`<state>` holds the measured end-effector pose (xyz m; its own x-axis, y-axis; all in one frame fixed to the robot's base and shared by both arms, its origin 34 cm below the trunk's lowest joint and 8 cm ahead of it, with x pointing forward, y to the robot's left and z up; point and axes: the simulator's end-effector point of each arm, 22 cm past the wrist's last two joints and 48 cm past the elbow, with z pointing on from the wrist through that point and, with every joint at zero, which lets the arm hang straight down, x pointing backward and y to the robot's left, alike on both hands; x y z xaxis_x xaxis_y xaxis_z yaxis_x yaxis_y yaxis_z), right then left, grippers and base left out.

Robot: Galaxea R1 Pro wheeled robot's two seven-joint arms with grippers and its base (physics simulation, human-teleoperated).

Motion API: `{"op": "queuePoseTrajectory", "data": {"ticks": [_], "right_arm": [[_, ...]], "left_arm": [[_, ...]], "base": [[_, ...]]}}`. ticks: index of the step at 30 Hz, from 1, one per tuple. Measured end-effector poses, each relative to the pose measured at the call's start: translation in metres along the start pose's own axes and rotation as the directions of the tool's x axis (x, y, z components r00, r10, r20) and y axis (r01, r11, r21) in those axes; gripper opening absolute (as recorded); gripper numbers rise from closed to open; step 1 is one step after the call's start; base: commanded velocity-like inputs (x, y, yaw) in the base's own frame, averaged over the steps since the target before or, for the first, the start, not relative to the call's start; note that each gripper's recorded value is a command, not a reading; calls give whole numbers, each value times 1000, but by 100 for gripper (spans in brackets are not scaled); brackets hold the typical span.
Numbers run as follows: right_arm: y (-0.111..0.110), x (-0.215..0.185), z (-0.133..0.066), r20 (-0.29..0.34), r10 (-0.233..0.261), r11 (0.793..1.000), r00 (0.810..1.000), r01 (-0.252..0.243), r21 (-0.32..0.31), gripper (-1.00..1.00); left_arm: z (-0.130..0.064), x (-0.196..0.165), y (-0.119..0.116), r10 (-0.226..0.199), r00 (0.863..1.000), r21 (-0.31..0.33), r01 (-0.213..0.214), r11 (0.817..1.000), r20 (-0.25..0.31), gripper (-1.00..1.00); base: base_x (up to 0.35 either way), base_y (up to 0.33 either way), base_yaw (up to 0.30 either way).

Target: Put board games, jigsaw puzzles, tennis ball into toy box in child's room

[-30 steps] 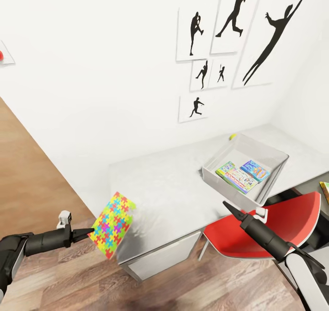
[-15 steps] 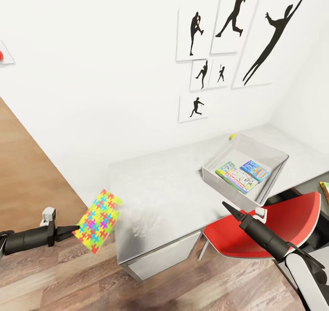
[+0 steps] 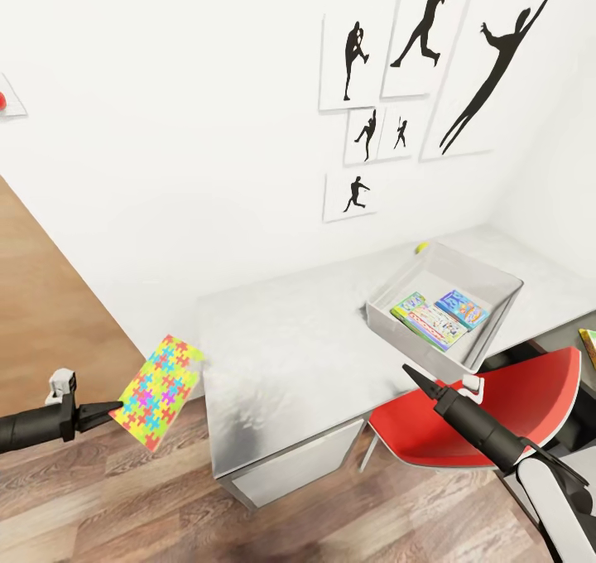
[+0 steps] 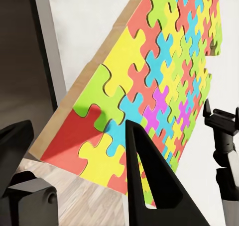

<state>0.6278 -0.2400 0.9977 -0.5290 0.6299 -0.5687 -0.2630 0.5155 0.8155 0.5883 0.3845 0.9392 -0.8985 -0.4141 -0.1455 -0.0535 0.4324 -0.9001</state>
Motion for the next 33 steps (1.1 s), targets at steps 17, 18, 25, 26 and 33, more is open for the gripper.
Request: {"op": "queuePoseTrajectory", "data": {"ticks": [17, 18, 25, 26, 33], "right_arm": [[4, -2, 0, 6, -7, 1000, 1000, 7, -10, 100], [5, -3, 0, 7, -7, 1000, 1000, 7, -11, 100], [8, -5, -1, 11, -12, 1000, 1000, 12, -18, 100], [9, -5, -1, 12, -12, 1000, 1000, 12, -19, 100], [12, -8, -1, 16, -17, 1000, 1000, 17, -23, 100]], "left_arm": [[0, 0, -3, 7, 1000, 2, -7, 1000, -2, -100], [0, 0, -3, 8, 1000, 2, -8, 1000, -2, -100], [-2, -1, -7, 14, 1000, 6, -14, 1000, 2, -100], [-2, -1, -7, 15, 1000, 6, -15, 1000, 2, -100], [-3, -3, -13, 30, 1000, 10, -30, 1000, 5, -100]], "base": [[0, 0, -65], [0, 0, -196], [0, 0, -203], [0, 0, -206], [0, 0, -207]]}}
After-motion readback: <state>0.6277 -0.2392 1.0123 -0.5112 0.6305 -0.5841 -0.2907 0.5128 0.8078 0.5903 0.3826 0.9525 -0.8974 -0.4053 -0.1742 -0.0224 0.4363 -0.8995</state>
